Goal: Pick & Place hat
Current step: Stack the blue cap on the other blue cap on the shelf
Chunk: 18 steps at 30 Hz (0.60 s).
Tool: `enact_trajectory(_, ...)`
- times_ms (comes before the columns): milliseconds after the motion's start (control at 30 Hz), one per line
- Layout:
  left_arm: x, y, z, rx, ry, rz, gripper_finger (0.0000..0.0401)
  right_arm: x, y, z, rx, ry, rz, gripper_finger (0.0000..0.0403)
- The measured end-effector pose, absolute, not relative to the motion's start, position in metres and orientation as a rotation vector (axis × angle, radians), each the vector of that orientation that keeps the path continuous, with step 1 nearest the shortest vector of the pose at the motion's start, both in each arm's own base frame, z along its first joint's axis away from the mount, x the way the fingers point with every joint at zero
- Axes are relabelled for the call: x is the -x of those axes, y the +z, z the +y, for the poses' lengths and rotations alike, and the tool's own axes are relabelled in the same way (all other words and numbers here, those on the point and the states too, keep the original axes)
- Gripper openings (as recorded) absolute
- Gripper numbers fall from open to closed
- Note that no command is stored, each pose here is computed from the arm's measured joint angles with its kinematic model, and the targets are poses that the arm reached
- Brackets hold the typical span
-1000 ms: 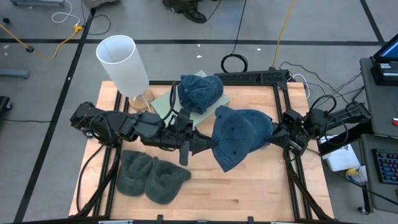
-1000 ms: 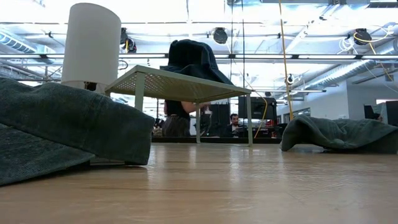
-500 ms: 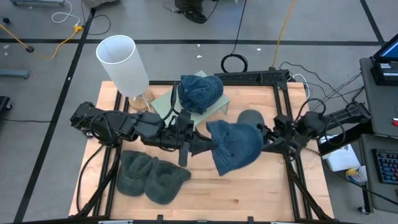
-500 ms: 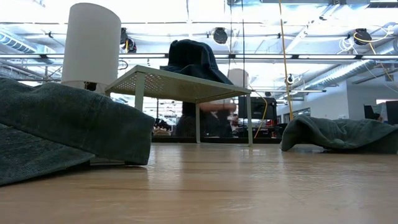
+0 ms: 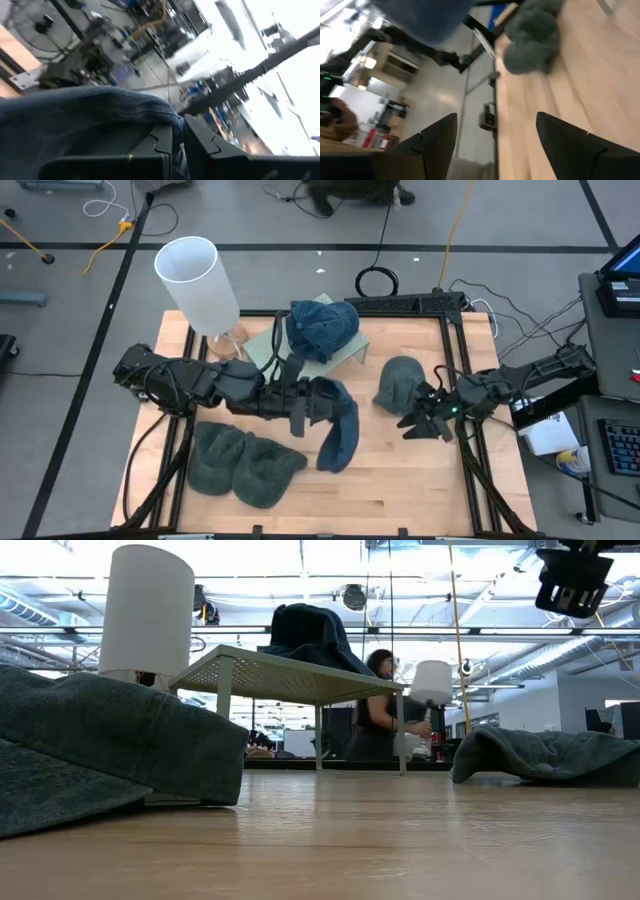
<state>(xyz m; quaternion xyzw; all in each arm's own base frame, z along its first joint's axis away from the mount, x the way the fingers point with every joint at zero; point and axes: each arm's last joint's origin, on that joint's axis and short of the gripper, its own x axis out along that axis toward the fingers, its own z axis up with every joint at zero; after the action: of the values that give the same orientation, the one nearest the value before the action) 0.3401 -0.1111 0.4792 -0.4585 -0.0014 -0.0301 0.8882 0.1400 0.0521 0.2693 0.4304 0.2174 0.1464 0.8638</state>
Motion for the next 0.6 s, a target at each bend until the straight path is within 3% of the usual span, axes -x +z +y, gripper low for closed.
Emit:
enact_trajectory(267,-0.339,0.483,-0.106,1.026,0.116,-0.143,0.0022,-0.14,0.269,0.052,-0.913,0.3,0.461,0.0259)
enact_trajectory(600,-0.341,0.499,-0.068,1.007,0.129,-0.288,0.0022,-0.14,0.269,0.052,-0.912,0.3,0.455,0.0256)
